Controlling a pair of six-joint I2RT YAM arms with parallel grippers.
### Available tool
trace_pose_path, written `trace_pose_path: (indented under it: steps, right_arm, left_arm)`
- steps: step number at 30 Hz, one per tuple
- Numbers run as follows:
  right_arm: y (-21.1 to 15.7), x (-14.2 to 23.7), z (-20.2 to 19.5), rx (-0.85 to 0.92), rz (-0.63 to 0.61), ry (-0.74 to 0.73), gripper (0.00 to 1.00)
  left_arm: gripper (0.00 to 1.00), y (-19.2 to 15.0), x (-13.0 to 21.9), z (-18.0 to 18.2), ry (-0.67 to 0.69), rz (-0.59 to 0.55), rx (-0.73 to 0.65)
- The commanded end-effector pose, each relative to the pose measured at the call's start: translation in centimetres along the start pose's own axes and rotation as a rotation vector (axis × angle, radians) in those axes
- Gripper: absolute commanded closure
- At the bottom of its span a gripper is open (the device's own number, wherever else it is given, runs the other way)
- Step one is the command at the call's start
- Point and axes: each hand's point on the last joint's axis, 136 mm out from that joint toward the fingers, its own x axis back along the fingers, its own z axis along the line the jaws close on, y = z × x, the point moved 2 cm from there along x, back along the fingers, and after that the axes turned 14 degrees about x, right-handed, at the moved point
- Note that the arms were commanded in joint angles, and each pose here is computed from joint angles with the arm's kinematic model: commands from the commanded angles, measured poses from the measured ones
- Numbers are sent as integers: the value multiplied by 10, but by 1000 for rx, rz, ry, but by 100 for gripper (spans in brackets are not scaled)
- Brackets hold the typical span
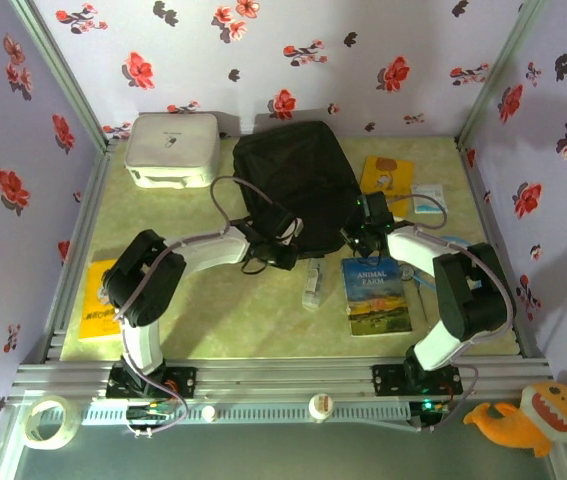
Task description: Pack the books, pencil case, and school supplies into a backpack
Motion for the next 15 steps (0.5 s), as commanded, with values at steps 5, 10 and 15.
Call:
trace_pose_path:
  steps: [5,10,15]
  right_arm:
    - [14,6,-13,31,-49,-62,95]
    - [25,10,-21,74,-85,-146,96]
    - [28,9,-24,80,-94,-166,96]
  left_arm:
    - [100,4,28,19,66,-81,-11]
    - [100,5,32,37,125,-68,-4]
    - [100,6,24,41,166,-21,-18]
